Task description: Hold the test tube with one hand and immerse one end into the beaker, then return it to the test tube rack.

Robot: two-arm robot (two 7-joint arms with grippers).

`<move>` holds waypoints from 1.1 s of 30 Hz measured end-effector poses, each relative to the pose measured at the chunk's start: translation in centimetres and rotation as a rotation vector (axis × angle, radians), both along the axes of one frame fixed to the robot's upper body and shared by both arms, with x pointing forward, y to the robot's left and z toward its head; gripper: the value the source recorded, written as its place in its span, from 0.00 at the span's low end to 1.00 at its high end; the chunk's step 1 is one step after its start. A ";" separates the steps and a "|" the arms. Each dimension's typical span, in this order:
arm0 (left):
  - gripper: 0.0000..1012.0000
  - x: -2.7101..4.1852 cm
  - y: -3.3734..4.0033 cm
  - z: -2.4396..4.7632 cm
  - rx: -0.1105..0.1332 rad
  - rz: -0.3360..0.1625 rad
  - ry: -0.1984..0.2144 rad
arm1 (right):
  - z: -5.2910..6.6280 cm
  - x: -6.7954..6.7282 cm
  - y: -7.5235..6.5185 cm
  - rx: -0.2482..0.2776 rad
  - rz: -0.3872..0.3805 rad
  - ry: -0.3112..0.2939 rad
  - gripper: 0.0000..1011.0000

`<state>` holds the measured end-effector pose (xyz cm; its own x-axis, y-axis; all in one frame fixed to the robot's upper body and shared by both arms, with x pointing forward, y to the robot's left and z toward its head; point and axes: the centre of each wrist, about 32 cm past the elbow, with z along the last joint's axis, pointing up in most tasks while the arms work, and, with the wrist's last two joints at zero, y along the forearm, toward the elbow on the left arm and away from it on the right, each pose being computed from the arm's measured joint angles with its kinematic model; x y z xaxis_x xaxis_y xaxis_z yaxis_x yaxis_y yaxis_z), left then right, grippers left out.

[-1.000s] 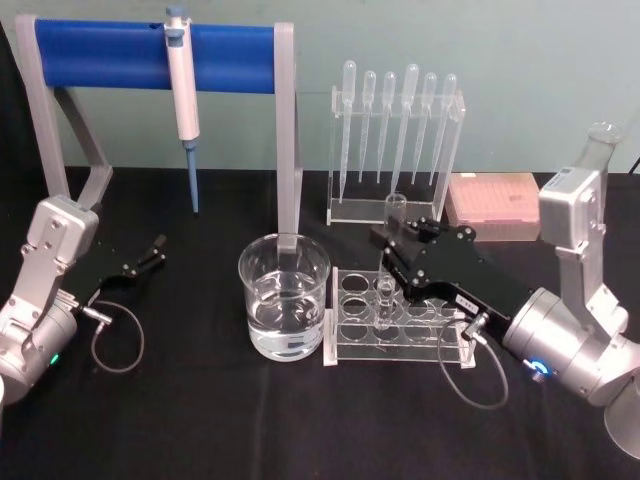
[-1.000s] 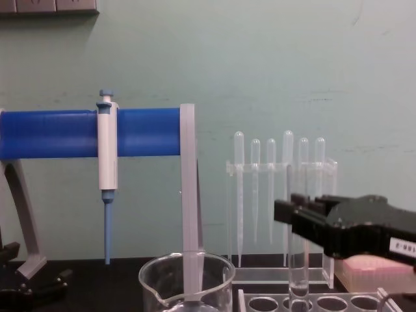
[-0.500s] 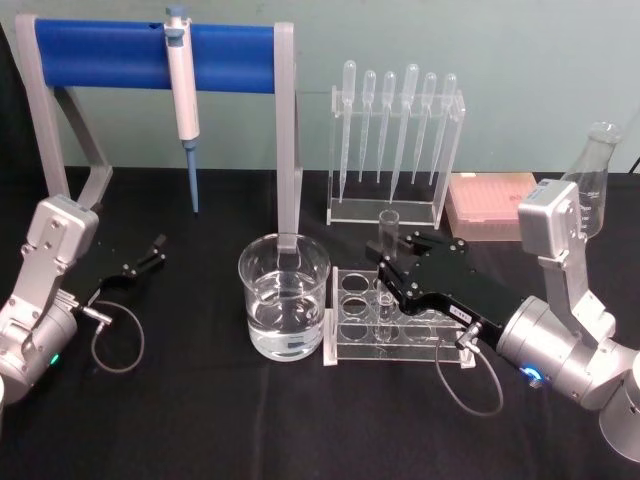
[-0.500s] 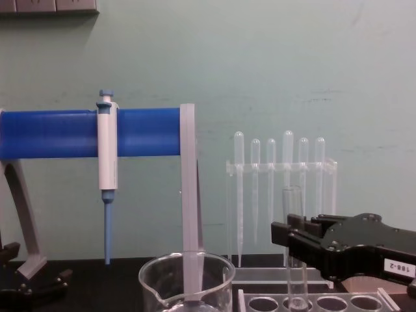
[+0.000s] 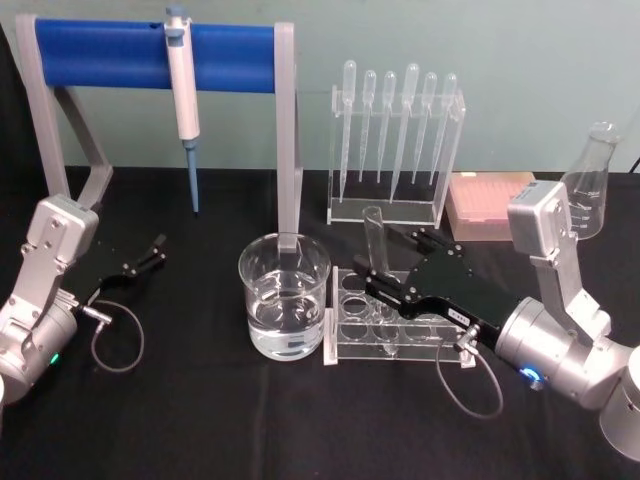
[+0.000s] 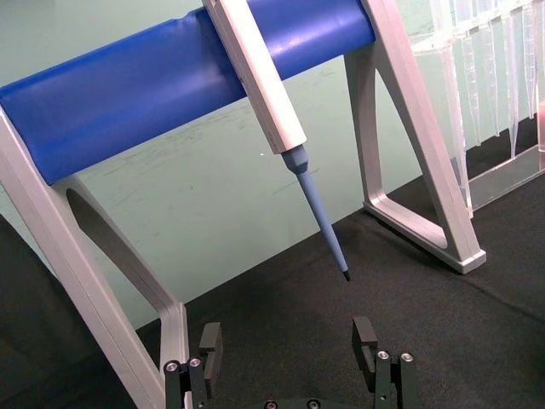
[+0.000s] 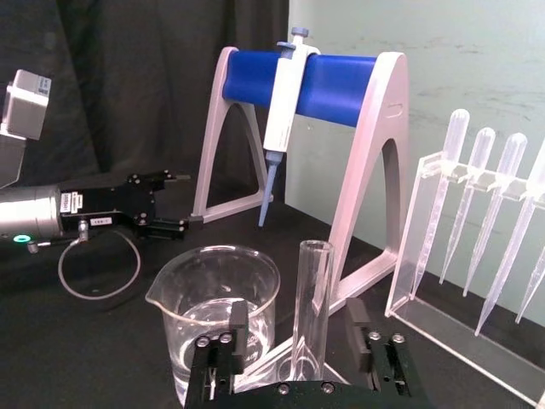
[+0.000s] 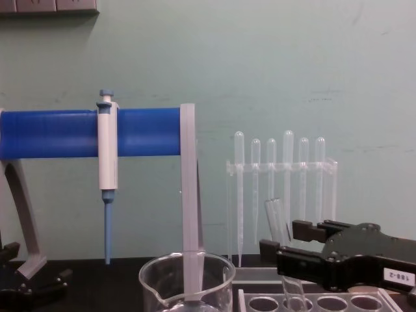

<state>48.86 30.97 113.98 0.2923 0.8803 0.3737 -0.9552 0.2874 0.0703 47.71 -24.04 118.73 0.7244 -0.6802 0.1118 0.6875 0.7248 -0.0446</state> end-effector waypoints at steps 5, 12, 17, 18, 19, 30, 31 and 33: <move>0.99 0.00 0.00 0.00 0.000 0.000 0.000 | 0.1 -1.1 -0.2 0.001 -0.012 0.001 0.81; 0.99 0.00 0.00 0.00 0.000 0.000 0.000 | -0.1 -4.6 -0.8 -0.001 -0.059 0.004 0.99; 0.99 0.00 0.00 0.00 0.000 0.000 0.000 | -0.7 -6.2 -1.9 0.004 -0.136 0.006 0.99; 0.99 0.00 0.00 0.00 0.000 0.000 0.000 | -0.8 -6.3 -2.1 0.007 -0.154 0.005 0.99; 0.99 0.00 0.00 0.00 0.000 0.000 0.000 | -0.9 -6.5 -2.3 0.010 -0.171 0.001 0.99; 0.99 0.00 0.00 0.00 0.000 0.000 0.000 | -3.6 -5.2 -4.3 0.011 -0.459 -0.063 0.99; 0.99 0.00 0.00 0.00 0.000 0.000 0.000 | -3.8 -5.1 -4.4 0.011 -0.475 -0.066 0.99; 0.99 0.00 0.00 0.00 0.000 0.000 0.000 | -4.5 -4.5 -4.3 0.012 -0.516 -0.071 0.99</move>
<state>48.86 30.97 113.98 0.2923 0.8803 0.3737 -0.9553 0.2873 0.0702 43.20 -28.38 114.22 0.2854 -0.9483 0.1390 0.9565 0.2910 0.0213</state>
